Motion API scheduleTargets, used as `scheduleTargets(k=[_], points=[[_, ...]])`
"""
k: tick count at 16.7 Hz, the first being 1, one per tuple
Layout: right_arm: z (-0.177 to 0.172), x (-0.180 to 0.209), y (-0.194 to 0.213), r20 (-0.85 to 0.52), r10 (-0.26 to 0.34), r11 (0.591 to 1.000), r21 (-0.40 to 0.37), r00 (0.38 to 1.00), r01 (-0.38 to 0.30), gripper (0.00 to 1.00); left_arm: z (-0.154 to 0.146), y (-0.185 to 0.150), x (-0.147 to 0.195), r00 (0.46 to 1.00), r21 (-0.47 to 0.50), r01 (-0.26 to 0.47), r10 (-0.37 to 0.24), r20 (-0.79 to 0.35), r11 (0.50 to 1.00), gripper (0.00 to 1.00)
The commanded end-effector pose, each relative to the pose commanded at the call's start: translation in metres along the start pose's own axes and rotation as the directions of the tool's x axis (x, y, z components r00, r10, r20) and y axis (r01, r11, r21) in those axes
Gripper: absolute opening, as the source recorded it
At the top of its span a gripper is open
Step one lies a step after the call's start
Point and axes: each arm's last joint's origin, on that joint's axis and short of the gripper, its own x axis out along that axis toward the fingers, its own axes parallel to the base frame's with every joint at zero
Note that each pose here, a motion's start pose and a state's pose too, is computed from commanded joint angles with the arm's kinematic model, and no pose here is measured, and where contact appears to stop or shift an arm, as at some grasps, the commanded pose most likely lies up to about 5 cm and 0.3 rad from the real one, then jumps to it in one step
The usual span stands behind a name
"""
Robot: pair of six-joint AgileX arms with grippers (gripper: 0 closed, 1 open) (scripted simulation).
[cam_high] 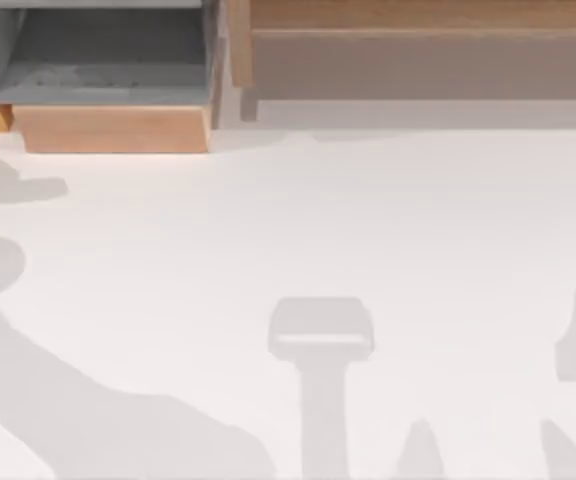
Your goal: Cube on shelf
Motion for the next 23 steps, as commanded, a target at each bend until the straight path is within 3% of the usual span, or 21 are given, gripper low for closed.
scheduleTargets(k=[7, 14, 20, 23], points=[[0.000, 0.000, 0.000, 0.000, 0.000, 1.000, 0.000, 1.000, 0.000, 1.00, -0.003, -0.004, -0.005, 1.000, -0.010, 0.014, -0.014, -0.006, 1.000, 0.00], [0.000, 0.000, 0.000, 0.000, 0.000, 1.000, 0.000, 1.000, 0.000, 1.00, -0.001, -0.006, -0.061, 1.000, -0.016, 0.021, -0.021, -0.003, 1.000, 0.00], [0.000, 0.000, 0.000, 0.000, 0.000, 1.000, 0.000, 1.000, 0.000, 1.00, -0.001, -0.007, -0.064, 1.000, -0.015, 0.022, -0.022, -0.003, 1.000, 0.00], [0.000, 0.000, 0.000, 0.000, 0.000, 1.000, 0.000, 1.000, 0.000, 1.00, -0.003, -0.007, -0.081, 1.000, -0.013, 0.022, -0.022, -0.005, 1.000, 0.00]])
